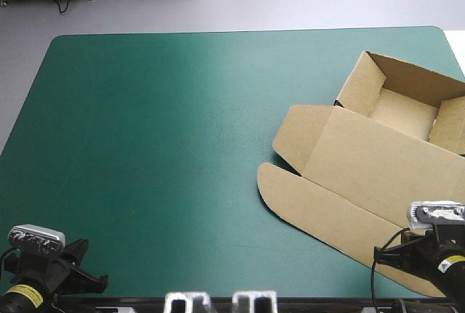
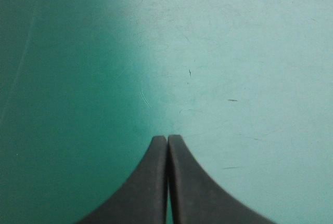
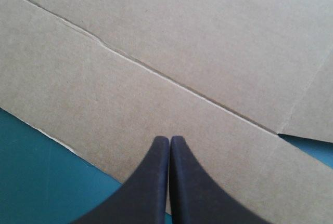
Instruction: Fold the box
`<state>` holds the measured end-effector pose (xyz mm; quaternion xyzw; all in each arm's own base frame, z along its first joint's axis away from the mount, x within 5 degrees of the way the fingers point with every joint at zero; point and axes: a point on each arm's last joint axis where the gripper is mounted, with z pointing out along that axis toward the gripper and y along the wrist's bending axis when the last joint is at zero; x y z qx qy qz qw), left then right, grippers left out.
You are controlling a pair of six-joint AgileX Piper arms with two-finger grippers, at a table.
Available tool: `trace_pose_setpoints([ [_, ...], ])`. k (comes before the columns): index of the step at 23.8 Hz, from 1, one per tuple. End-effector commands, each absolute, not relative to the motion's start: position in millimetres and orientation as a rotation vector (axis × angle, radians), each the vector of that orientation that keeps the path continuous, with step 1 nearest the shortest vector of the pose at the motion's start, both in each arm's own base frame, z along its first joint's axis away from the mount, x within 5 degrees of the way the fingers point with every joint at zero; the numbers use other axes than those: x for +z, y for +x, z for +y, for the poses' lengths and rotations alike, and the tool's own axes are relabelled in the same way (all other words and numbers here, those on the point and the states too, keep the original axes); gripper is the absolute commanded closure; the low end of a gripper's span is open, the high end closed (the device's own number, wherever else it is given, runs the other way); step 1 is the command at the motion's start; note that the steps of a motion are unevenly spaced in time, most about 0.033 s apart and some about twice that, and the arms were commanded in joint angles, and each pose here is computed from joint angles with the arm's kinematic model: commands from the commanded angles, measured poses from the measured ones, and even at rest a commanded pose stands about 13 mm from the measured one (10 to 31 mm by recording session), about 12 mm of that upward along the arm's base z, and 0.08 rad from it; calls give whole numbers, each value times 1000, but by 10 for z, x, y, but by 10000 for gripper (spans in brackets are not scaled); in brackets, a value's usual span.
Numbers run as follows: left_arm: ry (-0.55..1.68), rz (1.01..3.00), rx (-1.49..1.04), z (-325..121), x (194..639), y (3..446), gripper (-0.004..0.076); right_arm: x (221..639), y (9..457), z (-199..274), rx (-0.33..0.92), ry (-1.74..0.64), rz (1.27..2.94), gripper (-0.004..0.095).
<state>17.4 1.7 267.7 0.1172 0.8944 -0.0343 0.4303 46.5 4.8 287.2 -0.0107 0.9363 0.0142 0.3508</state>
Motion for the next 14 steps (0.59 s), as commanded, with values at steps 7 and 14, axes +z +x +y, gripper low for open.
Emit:
trace_pose_setpoints([
  [7, 281, 2159, -91, 9, 2785, 222, 734, 2768, 466, 85, 90, 5, 2286, 913],
  [14, 281, 2159, -99, 4, 2785, 220, 734, 2759, 458, 80, 82, 6, 2289, 913],
])
